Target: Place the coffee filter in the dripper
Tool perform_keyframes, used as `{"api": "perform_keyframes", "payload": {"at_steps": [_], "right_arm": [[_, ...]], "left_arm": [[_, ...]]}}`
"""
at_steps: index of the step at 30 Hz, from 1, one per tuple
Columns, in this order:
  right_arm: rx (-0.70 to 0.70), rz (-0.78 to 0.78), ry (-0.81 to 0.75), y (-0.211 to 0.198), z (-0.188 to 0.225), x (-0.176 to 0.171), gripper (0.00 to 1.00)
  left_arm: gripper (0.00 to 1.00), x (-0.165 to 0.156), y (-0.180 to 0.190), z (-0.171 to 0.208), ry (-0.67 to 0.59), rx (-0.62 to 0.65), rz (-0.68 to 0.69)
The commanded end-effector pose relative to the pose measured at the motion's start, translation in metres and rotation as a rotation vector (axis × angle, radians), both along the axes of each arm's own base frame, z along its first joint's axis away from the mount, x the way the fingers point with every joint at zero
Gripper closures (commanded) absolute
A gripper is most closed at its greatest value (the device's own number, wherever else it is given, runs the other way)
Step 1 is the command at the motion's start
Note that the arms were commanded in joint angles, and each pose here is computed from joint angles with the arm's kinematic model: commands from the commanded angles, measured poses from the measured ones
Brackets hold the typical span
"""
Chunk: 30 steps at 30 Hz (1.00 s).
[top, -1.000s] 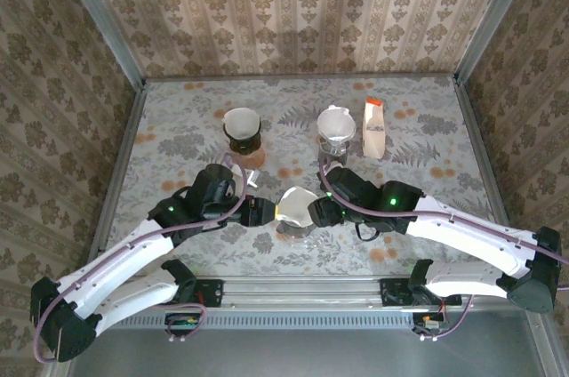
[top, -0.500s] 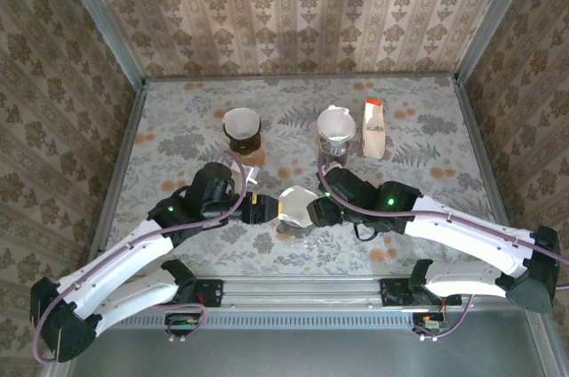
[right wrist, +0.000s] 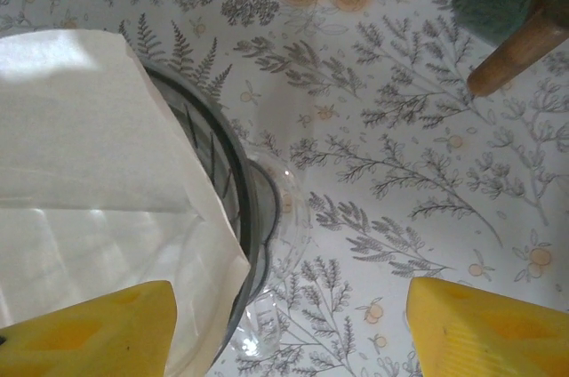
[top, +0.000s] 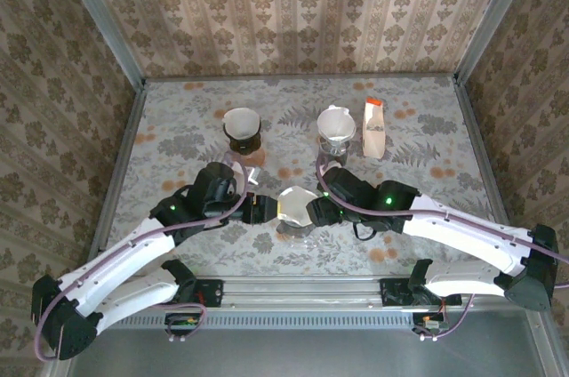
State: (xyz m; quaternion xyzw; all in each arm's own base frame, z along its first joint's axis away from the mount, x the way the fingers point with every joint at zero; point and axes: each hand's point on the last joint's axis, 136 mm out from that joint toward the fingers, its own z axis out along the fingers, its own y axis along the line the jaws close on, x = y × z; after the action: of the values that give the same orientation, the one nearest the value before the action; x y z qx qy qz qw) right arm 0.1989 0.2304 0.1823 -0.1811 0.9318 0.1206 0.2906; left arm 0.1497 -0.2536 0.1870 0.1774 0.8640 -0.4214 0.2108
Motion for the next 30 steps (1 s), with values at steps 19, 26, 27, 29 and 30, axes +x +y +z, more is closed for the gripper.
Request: {"api": "perform_keyframes", "payload": {"at_steps": [19, 26, 27, 29, 30], "right_arm": [[-0.182, 0.143, -0.185, 0.029, 0.036, 0.008, 0.27], [-0.235, 0.211, -0.202, 0.040, 0.033, -0.004, 0.26], [-0.238, 0.220, -0.202, 0.042, 0.032, -0.005, 0.26], [-0.248, 0.243, -0.202, 0.047, 0.030, -0.009, 0.26], [-0.251, 0.248, -0.201, 0.048, 0.029, -0.010, 0.26]], "left_arm": [[0.48, -0.002, 0.005, 0.003, -0.007, -0.010, 0.008], [0.48, -0.002, 0.006, 0.000, -0.003, -0.009, 0.013], [0.47, -0.002, 0.007, 0.000, -0.004, -0.009, 0.014], [0.47, -0.002, 0.006, 0.000, -0.001, -0.010, 0.013], [0.46, -0.002, 0.007, -0.001, 0.001, -0.008, 0.014]]}}
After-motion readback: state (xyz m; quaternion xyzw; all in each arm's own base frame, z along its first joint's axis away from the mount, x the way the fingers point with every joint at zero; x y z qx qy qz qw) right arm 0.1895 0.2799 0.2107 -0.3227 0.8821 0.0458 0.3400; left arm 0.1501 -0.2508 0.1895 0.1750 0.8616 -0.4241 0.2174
